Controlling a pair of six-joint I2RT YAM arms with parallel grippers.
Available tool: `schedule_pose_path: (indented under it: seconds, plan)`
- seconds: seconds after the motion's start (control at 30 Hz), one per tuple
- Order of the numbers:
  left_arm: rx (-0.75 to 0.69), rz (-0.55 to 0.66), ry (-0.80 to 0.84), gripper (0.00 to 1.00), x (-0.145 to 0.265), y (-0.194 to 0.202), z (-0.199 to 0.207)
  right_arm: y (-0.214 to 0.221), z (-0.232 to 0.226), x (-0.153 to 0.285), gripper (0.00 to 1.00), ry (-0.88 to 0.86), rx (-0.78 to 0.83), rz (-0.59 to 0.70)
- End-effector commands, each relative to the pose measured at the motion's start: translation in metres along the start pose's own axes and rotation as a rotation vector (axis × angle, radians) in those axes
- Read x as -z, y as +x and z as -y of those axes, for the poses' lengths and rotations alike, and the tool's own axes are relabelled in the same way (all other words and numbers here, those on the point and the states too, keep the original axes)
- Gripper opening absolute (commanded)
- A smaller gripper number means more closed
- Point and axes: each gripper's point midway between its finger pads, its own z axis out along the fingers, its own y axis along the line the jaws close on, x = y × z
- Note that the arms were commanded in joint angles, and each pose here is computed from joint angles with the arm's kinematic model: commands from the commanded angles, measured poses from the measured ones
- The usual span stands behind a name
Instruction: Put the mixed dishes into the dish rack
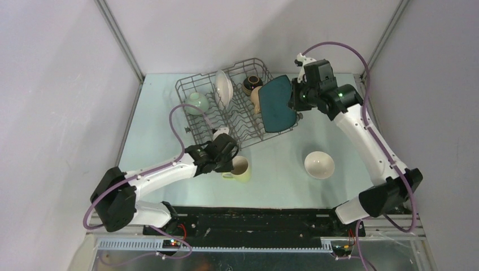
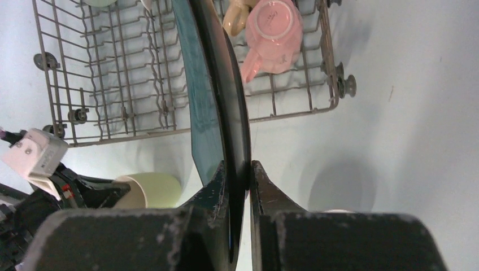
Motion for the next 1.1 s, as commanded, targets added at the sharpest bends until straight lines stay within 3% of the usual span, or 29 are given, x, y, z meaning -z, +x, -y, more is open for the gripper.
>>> schedule_pose_path:
  seconds: [0.0,0.13,0.3,0.57,0.73,1.07]
  plan:
    - [0.032,0.027,0.045,0.21,0.003,-0.012,0.02,-0.069,-0.022,0.019,0.0,-0.115,0.006,0.215]
    - [0.017,0.032,0.015,0.32,0.005,-0.016,0.016,-0.064,-0.022,0.011,0.0,-0.143,-0.011,0.193]
    - [-0.005,0.044,-0.001,0.55,0.013,-0.022,0.014,-0.06,-0.027,0.011,0.0,-0.194,-0.034,0.19]
    - [-0.011,0.101,-0.035,0.65,0.032,-0.039,0.004,-0.055,-0.034,0.004,0.0,-0.276,-0.063,0.173]
    - [0.002,0.182,-0.076,0.7,0.064,-0.067,-0.019,-0.055,-0.037,-0.014,0.0,-0.241,-0.038,0.141]
    - [0.23,0.357,-0.189,0.69,0.103,-0.103,-0.104,-0.066,-0.052,-0.082,0.0,-0.155,0.065,0.046]
